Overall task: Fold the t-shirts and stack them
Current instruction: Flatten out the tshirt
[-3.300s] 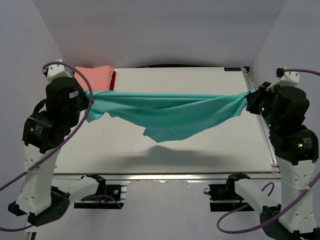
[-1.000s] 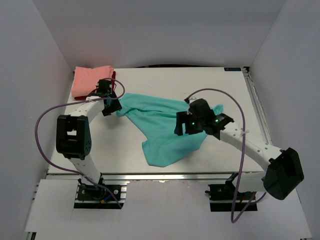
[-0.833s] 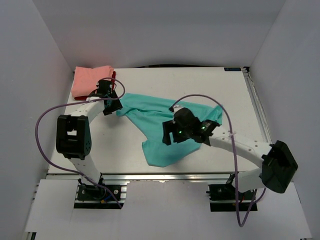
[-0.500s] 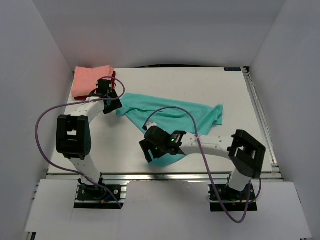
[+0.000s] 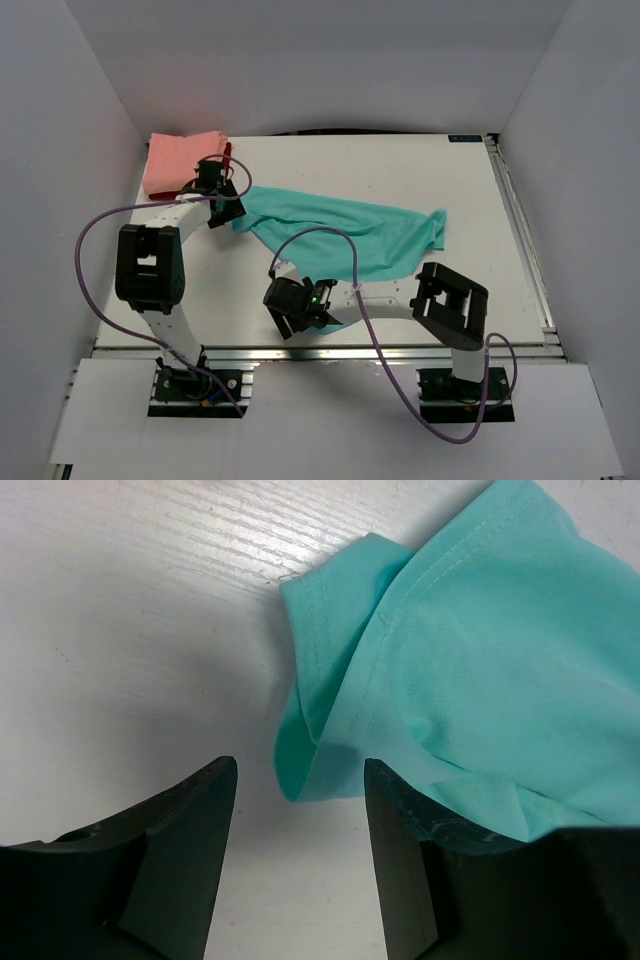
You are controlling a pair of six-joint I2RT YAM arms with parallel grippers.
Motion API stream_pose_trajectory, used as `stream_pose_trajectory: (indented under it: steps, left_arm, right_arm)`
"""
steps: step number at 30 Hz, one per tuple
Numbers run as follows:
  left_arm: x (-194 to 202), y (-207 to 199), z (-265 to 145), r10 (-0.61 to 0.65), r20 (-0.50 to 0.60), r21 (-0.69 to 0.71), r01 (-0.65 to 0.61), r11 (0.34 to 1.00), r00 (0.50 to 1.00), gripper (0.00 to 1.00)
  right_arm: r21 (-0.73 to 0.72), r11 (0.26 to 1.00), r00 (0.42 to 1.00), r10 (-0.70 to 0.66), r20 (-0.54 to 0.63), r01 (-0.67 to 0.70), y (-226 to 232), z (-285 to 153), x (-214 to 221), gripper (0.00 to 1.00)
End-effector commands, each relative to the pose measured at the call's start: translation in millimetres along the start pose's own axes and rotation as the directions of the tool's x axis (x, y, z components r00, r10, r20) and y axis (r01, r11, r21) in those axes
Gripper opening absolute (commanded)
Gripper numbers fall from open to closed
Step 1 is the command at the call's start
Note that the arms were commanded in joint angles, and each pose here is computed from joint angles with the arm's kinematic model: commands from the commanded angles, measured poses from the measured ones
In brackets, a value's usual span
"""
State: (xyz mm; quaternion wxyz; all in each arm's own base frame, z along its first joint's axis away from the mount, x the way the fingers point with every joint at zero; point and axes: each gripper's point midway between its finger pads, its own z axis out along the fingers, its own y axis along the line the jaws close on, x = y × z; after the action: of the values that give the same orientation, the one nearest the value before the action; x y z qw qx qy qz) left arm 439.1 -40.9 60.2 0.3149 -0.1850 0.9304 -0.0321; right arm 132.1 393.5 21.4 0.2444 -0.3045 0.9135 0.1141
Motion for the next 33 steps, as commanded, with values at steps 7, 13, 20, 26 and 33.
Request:
stream_pose_trajectory:
  steps: [7,13,20,26,33]
  left_arm:
    - [-10,-9,2,0.025,0.046,0.014,-0.026,1.0,0.999,0.64]
    - [-2,-15,11,0.046,0.039,0.014,-0.046,0.999,0.998,0.64]
    - [30,-13,30,0.059,-0.01,0.005,-0.059,0.998,0.998,0.48]
    - [34,-13,34,0.071,-0.014,-0.018,-0.072,0.997,0.997,0.0]
    - [-17,-30,-15,0.083,0.092,0.006,-0.084,0.996,0.992,0.0]
  right_arm:
    - [0.152,0.988,0.997,0.03,-0.068,-0.019,-19,22,30,0.72]
    - [0.162,0.987,0.996,0.034,-0.087,-0.02,-21,24,37,0.72]
    - [0.162,0.987,0.996,0.036,-0.082,-0.022,-21,24,36,0.71]
    - [0.179,0.983,0.996,0.05,-0.07,-0.037,-26,21,36,0.44]
    - [0.241,0.969,0.999,0.048,-0.006,-0.045,-46,-16,19,0.0]
